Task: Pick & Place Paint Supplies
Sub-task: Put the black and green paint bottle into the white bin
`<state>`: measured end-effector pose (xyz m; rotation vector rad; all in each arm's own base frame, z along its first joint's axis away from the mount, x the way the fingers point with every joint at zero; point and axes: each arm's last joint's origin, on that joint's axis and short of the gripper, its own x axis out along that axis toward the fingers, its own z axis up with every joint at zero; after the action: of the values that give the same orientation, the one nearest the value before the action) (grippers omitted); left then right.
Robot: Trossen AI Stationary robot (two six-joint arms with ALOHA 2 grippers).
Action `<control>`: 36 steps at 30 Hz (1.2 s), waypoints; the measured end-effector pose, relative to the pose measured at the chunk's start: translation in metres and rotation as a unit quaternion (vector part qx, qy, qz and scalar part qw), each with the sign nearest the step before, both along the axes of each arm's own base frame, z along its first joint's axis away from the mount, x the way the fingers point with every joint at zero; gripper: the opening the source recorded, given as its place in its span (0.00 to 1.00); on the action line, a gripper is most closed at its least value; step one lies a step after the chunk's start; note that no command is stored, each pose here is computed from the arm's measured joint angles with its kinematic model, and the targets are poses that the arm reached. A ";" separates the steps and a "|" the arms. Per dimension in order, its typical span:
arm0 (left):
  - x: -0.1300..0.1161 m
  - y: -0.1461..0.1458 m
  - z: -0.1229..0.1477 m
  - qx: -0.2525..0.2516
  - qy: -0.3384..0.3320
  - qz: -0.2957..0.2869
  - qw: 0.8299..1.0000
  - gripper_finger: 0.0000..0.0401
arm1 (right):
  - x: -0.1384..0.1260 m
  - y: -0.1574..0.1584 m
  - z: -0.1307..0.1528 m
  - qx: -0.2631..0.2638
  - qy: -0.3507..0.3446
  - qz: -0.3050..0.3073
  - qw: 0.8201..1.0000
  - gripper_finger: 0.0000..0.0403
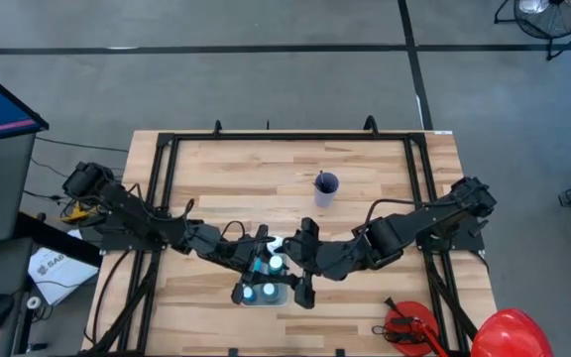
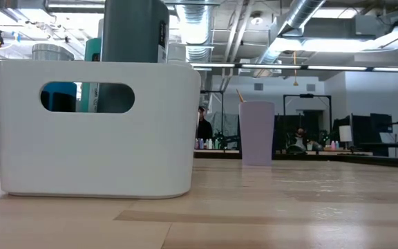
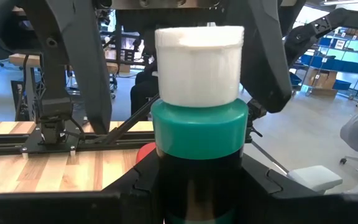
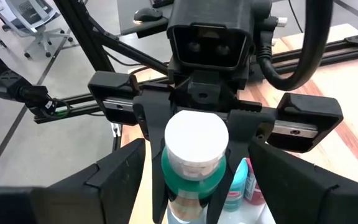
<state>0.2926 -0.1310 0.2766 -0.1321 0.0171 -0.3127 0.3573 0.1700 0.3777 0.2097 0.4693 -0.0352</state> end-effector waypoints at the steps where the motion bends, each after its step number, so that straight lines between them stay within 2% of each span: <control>1: 0.000 0.000 0.000 0.000 0.000 0.000 1.000 0.29 | 0.000 0.000 0.000 0.000 0.000 0.000 1.000 0.70; 15: 0.000 0.000 -0.001 0.002 0.005 -0.002 1.000 0.29 | 0.012 0.006 -0.017 -0.006 0.014 0.002 1.000 0.70; 29: 0.000 0.000 0.000 0.001 0.002 0.002 1.000 0.29 | 0.007 -0.001 -0.004 -0.007 0.014 -0.004 1.000 0.69; 32: 0.000 0.000 0.000 0.001 0.002 0.002 1.000 0.29 | 0.006 -0.002 -0.001 -0.011 0.020 -0.006 1.000 0.65; 36: 0.000 0.000 0.000 0.001 0.002 0.002 1.000 0.29 | 0.005 -0.002 0.002 -0.010 0.016 -0.007 1.000 0.52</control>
<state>0.2927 -0.1307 0.2764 -0.1311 0.0219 -0.3083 0.3627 0.1680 0.3799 0.1929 0.4990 -0.0574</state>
